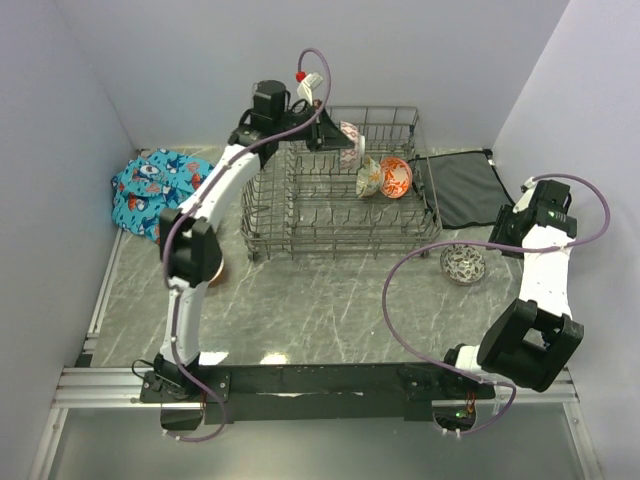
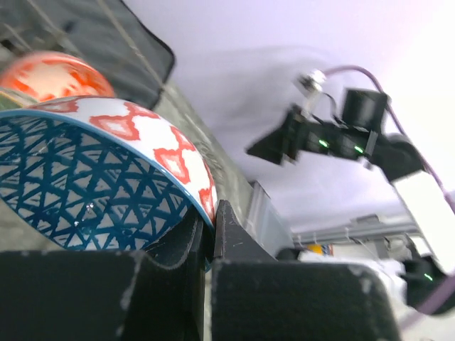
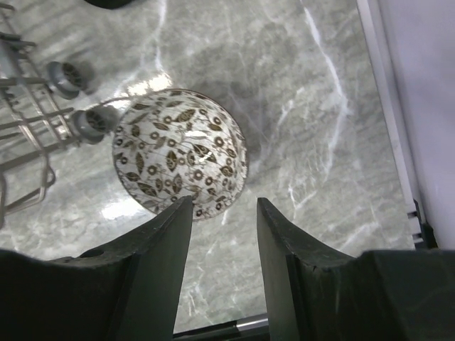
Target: Load the bowls into the dish rack
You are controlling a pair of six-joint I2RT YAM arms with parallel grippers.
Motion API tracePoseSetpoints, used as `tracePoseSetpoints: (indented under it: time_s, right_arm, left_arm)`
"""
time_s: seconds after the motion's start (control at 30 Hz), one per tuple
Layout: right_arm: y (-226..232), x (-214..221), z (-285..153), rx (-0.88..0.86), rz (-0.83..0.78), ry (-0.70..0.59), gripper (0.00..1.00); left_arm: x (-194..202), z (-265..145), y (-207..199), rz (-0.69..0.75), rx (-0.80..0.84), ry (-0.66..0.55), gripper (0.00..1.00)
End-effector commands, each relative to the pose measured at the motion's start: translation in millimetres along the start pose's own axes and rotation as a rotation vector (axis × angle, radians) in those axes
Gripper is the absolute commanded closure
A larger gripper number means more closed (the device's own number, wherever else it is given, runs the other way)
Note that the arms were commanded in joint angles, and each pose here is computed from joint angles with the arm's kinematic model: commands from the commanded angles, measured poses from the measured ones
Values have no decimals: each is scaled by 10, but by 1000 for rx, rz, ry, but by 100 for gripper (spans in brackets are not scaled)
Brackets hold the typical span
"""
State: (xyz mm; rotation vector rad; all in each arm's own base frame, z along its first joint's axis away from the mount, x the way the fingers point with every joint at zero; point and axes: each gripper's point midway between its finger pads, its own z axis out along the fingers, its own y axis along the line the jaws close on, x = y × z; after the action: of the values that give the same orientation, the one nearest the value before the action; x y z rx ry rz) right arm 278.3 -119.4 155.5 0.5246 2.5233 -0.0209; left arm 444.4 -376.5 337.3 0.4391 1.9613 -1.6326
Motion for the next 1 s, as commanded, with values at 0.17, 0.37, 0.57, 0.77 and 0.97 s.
tracePoseSetpoints:
  time_s: [0.17,0.37,0.57,0.77,0.97]
  right_arm:
    - [-174,57,56,52,21,21,52]
    - [-227,107,102,64,25,43,52]
    - [-279,96,97,81,28,44,52]
    - [-295,97,140,81,32,54,53]
    - [-309,53,165,84,31,57,53]
  left_arm:
    - [-294,279,209,146,3,-100,99]
    - [-261,468,554,173,8,-105,99]
    - [-142,557,748,147,-7,-83,99]
    - [-59,613,925,135,-15,-67,99]
    - [72,663,1094,110,-19,-39,99]
